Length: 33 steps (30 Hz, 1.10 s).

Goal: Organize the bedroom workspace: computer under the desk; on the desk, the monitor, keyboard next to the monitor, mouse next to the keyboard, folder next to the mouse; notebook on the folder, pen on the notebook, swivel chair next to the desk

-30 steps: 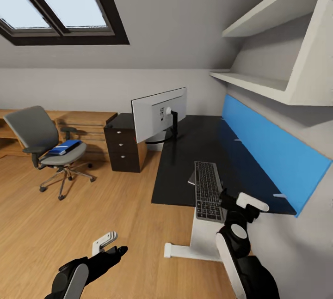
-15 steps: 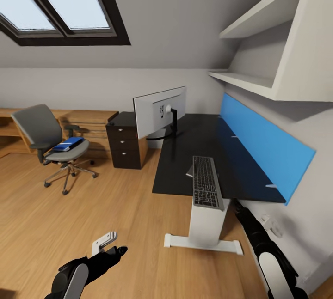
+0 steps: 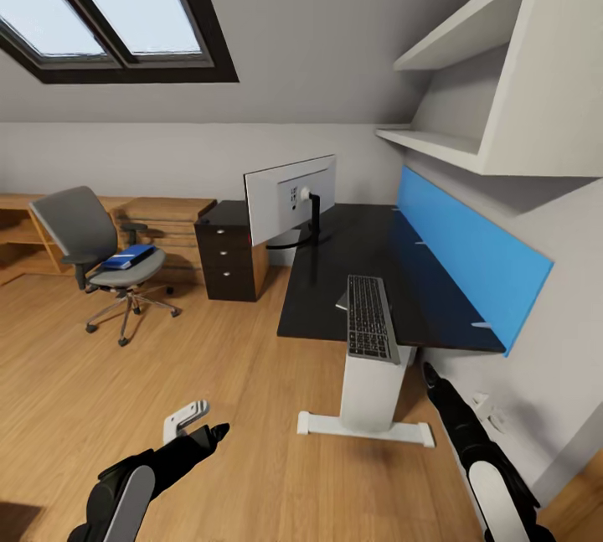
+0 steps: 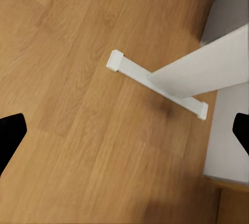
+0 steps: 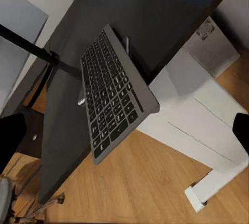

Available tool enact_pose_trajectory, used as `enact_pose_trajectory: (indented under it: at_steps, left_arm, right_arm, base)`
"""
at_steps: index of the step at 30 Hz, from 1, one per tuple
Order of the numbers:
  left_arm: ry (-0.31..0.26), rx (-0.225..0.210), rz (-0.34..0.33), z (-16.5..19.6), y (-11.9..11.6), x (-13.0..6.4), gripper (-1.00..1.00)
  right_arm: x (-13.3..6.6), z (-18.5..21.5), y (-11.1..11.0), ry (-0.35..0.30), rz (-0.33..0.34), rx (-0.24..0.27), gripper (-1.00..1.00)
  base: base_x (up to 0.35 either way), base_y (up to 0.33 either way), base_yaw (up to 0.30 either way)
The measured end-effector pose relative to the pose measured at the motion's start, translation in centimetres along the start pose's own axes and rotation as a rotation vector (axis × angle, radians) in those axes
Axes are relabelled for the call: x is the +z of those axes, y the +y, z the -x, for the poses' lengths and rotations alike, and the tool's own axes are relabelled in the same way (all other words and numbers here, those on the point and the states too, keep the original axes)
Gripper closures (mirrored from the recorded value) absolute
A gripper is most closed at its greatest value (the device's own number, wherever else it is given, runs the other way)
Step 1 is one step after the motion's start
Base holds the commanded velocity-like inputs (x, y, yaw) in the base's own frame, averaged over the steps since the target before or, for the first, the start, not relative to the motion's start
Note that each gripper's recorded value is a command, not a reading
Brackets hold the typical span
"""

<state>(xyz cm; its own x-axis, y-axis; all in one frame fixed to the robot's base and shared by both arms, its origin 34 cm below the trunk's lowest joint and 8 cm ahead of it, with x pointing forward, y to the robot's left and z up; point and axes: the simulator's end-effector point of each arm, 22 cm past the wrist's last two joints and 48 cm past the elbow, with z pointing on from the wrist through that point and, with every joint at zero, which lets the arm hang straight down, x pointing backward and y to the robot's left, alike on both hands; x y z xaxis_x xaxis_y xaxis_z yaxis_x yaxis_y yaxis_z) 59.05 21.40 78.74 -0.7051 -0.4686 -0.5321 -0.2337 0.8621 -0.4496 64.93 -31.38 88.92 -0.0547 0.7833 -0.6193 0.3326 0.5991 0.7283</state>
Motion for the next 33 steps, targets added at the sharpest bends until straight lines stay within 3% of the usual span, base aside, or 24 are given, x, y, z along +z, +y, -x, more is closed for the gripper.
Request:
enact_pose_trajectory:
  at_steps: [3,9,33]
  left_arm:
    - [-0.006,0.002,-0.004,0.0,0.0,0.2,-1.00]
    - [-0.004,0.010,-0.008,-0.6,0.1,0.9,-1.00]
    - [-0.011,0.030,-0.021,-2.7,0.9,3.5,-1.00]
  right_arm:
    - [0.5,-2.3,-0.8,0.046,0.035,0.014,-1.00]
    - [0.9,-4.7,-0.4,0.095,0.148,0.165,-1.00]
    - [2.0,-7.9,-4.0,0.105,0.136,0.182,-1.00]
  base:
    - [-0.001,0.000,0.000]
    - [0.000,0.000,0.000]
    - [0.000,0.000,0.000]
